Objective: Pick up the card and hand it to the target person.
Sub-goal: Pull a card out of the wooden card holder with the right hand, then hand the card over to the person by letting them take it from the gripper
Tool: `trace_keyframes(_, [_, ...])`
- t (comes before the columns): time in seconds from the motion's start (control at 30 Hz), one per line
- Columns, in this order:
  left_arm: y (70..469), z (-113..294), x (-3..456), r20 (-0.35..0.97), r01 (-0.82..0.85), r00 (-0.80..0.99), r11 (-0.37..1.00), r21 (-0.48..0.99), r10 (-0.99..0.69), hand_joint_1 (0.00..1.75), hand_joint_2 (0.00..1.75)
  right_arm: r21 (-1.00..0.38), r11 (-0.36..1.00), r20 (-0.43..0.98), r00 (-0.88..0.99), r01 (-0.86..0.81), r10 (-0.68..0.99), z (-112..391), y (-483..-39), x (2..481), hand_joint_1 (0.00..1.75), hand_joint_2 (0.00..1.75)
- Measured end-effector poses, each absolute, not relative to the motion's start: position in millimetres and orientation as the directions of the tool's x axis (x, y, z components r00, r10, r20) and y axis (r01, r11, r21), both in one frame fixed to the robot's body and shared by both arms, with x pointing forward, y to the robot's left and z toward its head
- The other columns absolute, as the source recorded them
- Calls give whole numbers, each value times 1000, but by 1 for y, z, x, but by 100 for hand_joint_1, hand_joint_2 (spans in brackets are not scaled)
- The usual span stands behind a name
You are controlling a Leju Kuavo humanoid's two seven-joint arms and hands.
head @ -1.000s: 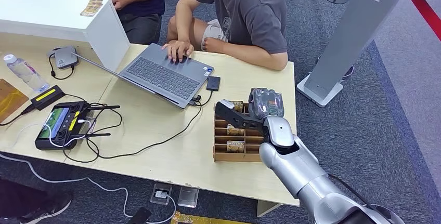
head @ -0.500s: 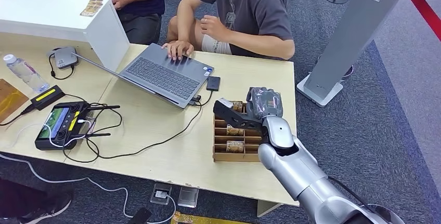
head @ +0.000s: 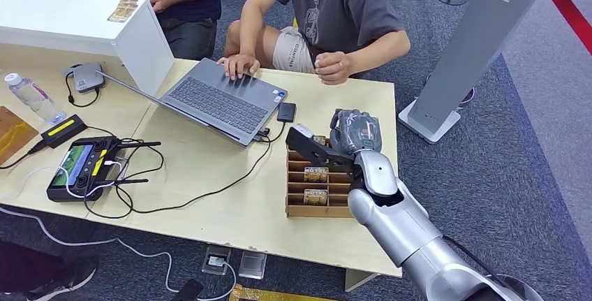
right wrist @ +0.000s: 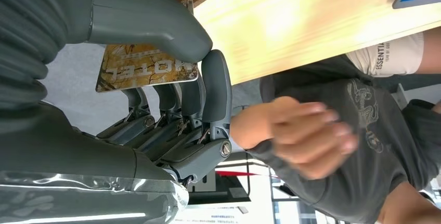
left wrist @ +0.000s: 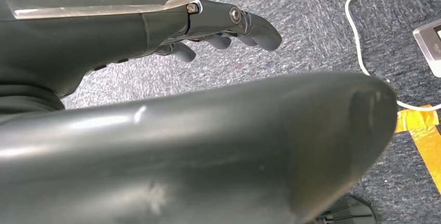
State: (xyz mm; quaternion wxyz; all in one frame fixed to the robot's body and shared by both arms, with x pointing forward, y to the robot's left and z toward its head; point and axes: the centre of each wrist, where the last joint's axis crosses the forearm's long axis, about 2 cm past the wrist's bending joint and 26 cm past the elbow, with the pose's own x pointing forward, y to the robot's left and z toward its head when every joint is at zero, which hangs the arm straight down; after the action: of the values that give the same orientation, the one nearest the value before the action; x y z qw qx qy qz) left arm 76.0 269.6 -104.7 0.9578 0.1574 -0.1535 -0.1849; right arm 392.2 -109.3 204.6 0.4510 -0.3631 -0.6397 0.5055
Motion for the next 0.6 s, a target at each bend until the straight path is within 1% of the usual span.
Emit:
trace_keyframes(0.23, [270,-105,76,236,305,884,881,360,-403,0,0,-969,246,225,-350,16,909,210,-107,391,142,175])
trace_keyframes(0.6, [270,-105,76,233,304,886,882,361,-401,0,0,-959,280,241,-389,45,889,225,-100,386,140,175])
